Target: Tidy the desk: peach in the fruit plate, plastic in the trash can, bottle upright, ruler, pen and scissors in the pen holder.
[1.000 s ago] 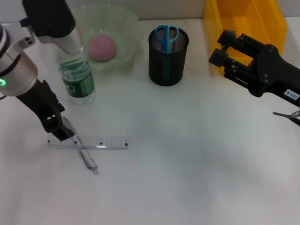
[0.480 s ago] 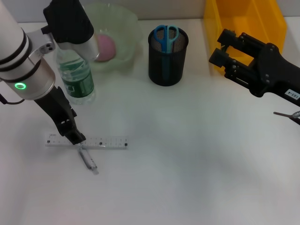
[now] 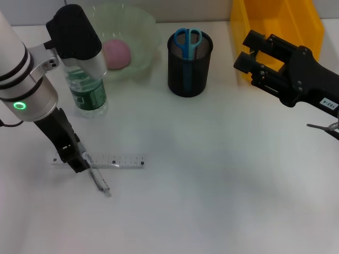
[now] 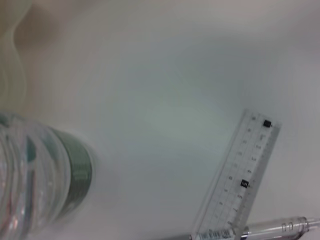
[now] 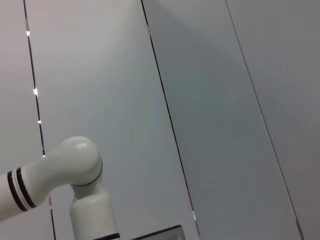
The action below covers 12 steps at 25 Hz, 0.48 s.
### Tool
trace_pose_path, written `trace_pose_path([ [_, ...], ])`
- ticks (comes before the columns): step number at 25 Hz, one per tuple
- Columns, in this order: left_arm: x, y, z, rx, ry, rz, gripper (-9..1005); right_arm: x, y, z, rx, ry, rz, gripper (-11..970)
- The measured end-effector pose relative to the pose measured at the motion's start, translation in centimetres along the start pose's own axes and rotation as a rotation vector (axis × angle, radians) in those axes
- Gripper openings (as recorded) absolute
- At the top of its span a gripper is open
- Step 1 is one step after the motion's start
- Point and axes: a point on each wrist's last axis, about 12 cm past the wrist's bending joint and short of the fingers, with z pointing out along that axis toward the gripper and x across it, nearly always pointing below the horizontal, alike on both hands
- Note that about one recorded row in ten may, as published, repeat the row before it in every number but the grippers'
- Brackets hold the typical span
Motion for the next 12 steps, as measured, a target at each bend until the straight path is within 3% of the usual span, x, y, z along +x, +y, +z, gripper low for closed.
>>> trace_pose_path([
  [12, 0.27, 0.17, 0.54, -0.01, 0.053, 0.013, 689, -0.1, -0.19, 0.45, -0.005, 0.002, 0.001, 608],
])
